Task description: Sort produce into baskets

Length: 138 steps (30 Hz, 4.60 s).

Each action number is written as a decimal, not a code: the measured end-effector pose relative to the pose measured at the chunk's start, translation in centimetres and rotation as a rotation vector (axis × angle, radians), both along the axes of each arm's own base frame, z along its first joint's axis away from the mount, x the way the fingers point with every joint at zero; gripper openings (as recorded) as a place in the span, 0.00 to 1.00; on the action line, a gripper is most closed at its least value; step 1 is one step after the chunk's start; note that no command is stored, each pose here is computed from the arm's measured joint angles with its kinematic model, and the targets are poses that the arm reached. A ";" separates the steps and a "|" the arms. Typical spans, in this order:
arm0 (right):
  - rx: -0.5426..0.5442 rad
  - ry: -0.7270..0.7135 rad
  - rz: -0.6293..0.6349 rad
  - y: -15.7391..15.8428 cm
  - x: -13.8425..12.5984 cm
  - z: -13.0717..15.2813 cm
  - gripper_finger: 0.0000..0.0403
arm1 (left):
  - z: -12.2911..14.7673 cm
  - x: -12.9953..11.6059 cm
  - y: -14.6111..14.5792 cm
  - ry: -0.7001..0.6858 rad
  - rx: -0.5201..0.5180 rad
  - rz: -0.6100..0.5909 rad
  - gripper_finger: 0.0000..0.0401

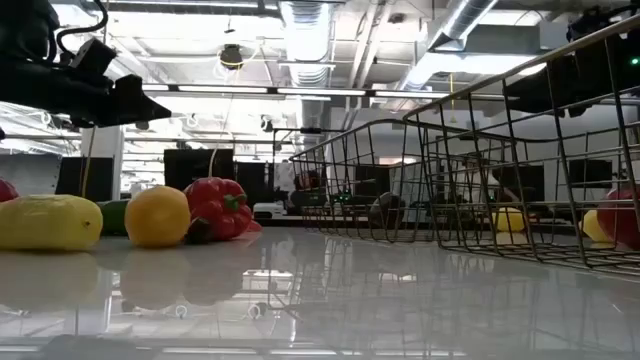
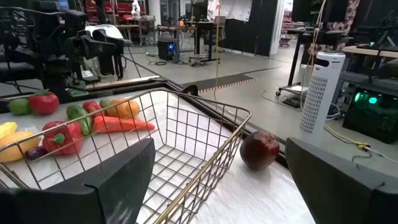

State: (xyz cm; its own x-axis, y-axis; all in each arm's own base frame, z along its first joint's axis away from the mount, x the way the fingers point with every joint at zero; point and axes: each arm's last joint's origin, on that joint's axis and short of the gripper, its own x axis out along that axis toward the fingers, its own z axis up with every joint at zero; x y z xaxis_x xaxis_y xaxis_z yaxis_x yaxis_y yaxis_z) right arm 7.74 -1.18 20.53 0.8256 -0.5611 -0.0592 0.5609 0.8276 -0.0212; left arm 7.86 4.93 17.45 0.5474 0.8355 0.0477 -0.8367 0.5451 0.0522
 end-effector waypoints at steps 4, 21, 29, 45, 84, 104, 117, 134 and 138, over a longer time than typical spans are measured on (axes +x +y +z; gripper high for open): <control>0.000 0.000 0.000 0.0 0.0 0.0 0.96 | 0.0 0.0 0.0 0.000 0.000 0.000 0.73; 0.000 -0.001 0.000 0.0 0.0 0.0 0.96 | 0.0 0.0 0.0 0.000 0.000 0.000 0.73; 0.000 0.000 0.000 0.0 0.0 0.0 0.96 | 0.0 0.0 0.0 0.000 0.000 0.000 0.73; 0.000 0.000 0.000 0.0 0.0 0.0 0.96 | 0.0 0.0 0.0 0.000 0.000 0.000 0.73; 0.000 0.000 0.000 0.0 0.0 0.0 0.96 | 0.3 0.0 0.0 -0.069 -0.014 -0.005 0.73; 0.000 -0.002 -0.002 0.0 0.0 0.0 0.96 | 0.3 -0.2 0.1 -0.494 -0.274 0.043 0.73; 0.309 -0.223 -0.024 0.0 0.0 0.1 0.96 | 0.0 -0.1 0.1 -0.423 -0.265 0.022 0.73; 0.315 -0.276 0.066 0.1 0.7 0.9 0.96 | 3.7 0.1 -0.7 -0.199 -0.319 -0.284 0.73; 0.310 -0.299 0.056 -0.2 1.3 1.3 0.96 | 5.4 0.7 -0.6 -0.038 -0.374 -0.284 0.73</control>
